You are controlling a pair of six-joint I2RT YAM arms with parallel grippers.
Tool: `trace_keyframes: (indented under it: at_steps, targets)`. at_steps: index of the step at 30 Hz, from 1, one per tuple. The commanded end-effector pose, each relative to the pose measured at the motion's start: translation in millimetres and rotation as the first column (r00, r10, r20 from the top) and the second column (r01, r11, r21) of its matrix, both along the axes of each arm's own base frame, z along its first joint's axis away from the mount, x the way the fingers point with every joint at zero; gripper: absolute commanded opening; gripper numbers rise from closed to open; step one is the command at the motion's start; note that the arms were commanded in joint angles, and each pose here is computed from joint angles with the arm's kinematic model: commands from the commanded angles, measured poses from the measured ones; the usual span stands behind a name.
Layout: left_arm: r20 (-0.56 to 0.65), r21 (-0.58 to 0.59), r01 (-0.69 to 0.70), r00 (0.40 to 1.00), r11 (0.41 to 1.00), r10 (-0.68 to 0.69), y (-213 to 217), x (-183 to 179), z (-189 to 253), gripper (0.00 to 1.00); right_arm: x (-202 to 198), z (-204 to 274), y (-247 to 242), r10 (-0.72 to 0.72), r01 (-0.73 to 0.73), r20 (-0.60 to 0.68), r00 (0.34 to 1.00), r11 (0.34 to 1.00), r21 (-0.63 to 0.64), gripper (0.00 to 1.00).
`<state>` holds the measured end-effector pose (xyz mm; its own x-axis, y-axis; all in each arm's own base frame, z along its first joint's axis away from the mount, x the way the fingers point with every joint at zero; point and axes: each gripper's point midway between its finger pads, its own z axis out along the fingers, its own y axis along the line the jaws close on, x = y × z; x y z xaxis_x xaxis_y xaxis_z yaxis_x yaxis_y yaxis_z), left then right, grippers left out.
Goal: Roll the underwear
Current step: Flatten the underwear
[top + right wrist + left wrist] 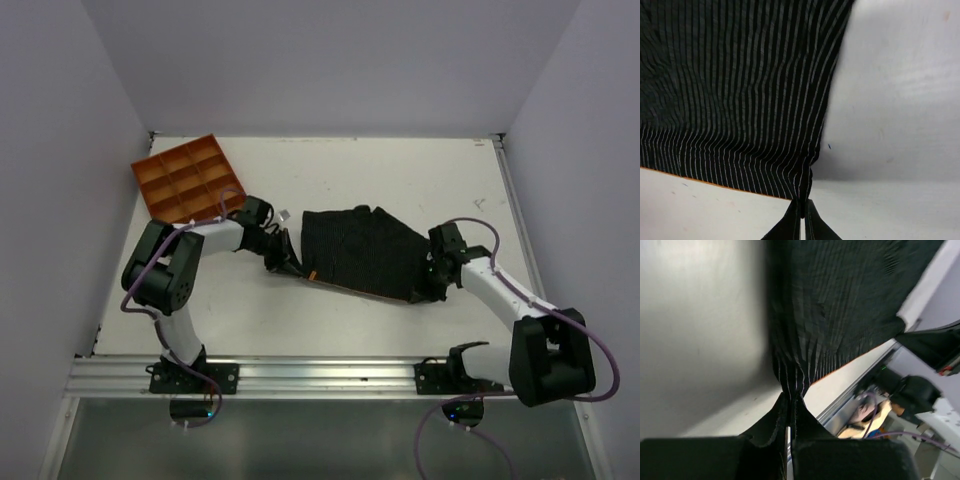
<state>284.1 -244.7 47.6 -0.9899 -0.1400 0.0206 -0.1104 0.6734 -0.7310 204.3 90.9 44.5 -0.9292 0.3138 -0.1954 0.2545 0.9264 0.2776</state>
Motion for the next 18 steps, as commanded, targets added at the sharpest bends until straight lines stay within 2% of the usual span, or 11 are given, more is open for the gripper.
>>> trace_keyframes:
  at_steps: [1, 2, 4, 6, 8, 11, 16, 18]
  targets:
    - [0.113, 0.028, 0.072, 0.991, 0.997, -0.075, -5.4, -24.1, -3.7, 0.01, 5.3, 1.9, 12.4, -0.003, -0.006, 0.113, 0.994, 0.997, 0.082, 0.00]
    - [0.073, 0.055, 0.085, 0.993, 0.995, -0.089, -2.6, -43.3, -16.2, 0.02, -3.4, 0.5, 9.2, -0.013, 0.006, 0.099, 0.995, 0.997, 0.074, 0.00]
    - [0.060, 0.099, 0.088, 0.994, 0.991, -0.094, 4.5, -57.0, -20.6, 0.10, -23.0, -9.9, 4.6, -0.023, 0.020, 0.044, 0.999, 0.998, 0.059, 0.00]
    - [0.048, 0.188, 0.072, 0.995, 0.980, -0.083, 20.7, -69.3, -24.0, 0.26, -33.3, -6.7, 16.0, -0.013, 0.007, 0.051, 0.999, 0.995, 0.102, 0.15]
    - [0.043, 0.293, 0.059, 0.996, 0.954, -0.075, 39.8, -73.7, -26.9, 0.34, -41.9, -5.8, 13.4, -0.080, 0.078, 0.018, 0.997, 0.994, 0.083, 0.32]
    - [0.115, 0.342, 0.028, 0.991, 0.939, -0.072, 47.3, -62.0, -8.9, 0.38, -40.2, 3.6, 9.9, -0.126, 0.124, 0.027, 0.992, 0.990, 0.071, 0.40]
    - [0.280, 0.326, -0.003, 0.955, 0.945, -0.094, 30.8, -9.8, 32.2, 0.43, -11.8, 35.7, 3.1, -0.148, 0.148, 0.066, 0.987, 0.989, 0.004, 0.45]
    - [0.265, 0.355, 0.020, 0.957, 0.935, -0.121, 28.2, 1.7, 25.1, 0.44, 2.9, 50.1, -1.7, -0.148, 0.152, 0.094, 0.985, 0.988, -0.039, 0.46]
